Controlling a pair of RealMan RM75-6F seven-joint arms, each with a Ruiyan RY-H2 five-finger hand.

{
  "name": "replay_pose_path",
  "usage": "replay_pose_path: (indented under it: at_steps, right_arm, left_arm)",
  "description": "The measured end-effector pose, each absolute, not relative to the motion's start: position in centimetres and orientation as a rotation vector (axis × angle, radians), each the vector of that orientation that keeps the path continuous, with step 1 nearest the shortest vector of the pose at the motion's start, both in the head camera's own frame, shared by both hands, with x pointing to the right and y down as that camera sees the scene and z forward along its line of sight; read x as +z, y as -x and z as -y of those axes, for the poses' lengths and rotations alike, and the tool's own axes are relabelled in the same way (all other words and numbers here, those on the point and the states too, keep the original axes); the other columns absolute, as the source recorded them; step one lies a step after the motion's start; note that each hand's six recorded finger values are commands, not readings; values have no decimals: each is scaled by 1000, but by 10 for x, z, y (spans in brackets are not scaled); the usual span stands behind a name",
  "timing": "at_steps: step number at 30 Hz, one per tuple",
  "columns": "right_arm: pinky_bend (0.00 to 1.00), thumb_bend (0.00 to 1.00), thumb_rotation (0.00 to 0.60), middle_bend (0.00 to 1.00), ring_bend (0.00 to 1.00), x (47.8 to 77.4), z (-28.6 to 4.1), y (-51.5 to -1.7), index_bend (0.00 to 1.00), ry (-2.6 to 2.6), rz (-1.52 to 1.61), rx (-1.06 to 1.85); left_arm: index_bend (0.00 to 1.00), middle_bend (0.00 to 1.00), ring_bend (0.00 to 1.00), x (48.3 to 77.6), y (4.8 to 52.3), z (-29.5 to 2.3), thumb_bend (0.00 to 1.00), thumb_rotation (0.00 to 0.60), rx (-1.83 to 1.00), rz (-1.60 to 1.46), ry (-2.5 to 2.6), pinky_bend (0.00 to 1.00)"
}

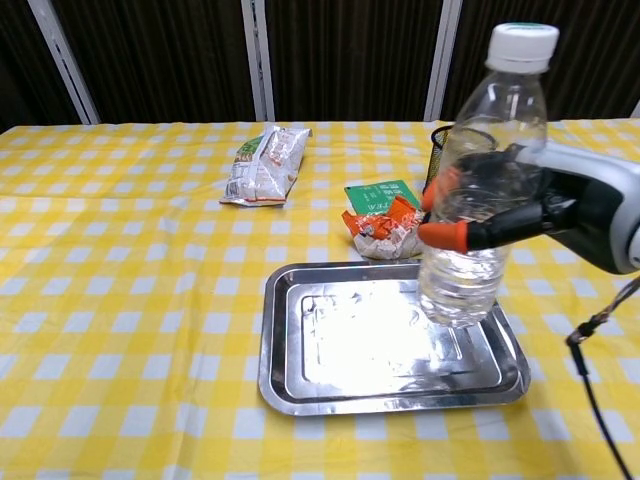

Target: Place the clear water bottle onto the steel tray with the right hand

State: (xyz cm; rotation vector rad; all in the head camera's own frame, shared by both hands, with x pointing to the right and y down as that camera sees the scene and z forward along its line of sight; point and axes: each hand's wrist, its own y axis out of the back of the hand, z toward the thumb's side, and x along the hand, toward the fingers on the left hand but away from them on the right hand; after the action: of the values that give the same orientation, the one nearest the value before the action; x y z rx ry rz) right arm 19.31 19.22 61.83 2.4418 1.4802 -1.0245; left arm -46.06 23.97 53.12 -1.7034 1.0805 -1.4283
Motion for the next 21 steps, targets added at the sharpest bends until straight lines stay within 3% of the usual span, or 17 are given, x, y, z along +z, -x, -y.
replay_pose_path:
  at_steps: [12, 16, 21]
  right_arm:
    - [0, 1000, 600, 816, 416, 611, -185, -319, 1000, -2264, -1689, -1113]
    - [0, 1000, 600, 816, 416, 614, -189, -330, 1000, -2281, -1667, -1115]
    - [0, 1000, 600, 816, 416, 620, -192, -307, 1000, -2332, -1605, -1085]
  left_arm:
    - [44, 0, 0, 537, 452, -243, 182, 600, -1441, -1046, 1703, 0]
    - [44, 0, 0, 538, 451, -244, 183, 600, -1444, -1044, 1704, 0]
    - [44, 0, 0, 538, 453, -242, 182, 600, -1448, -1053, 1701, 0]
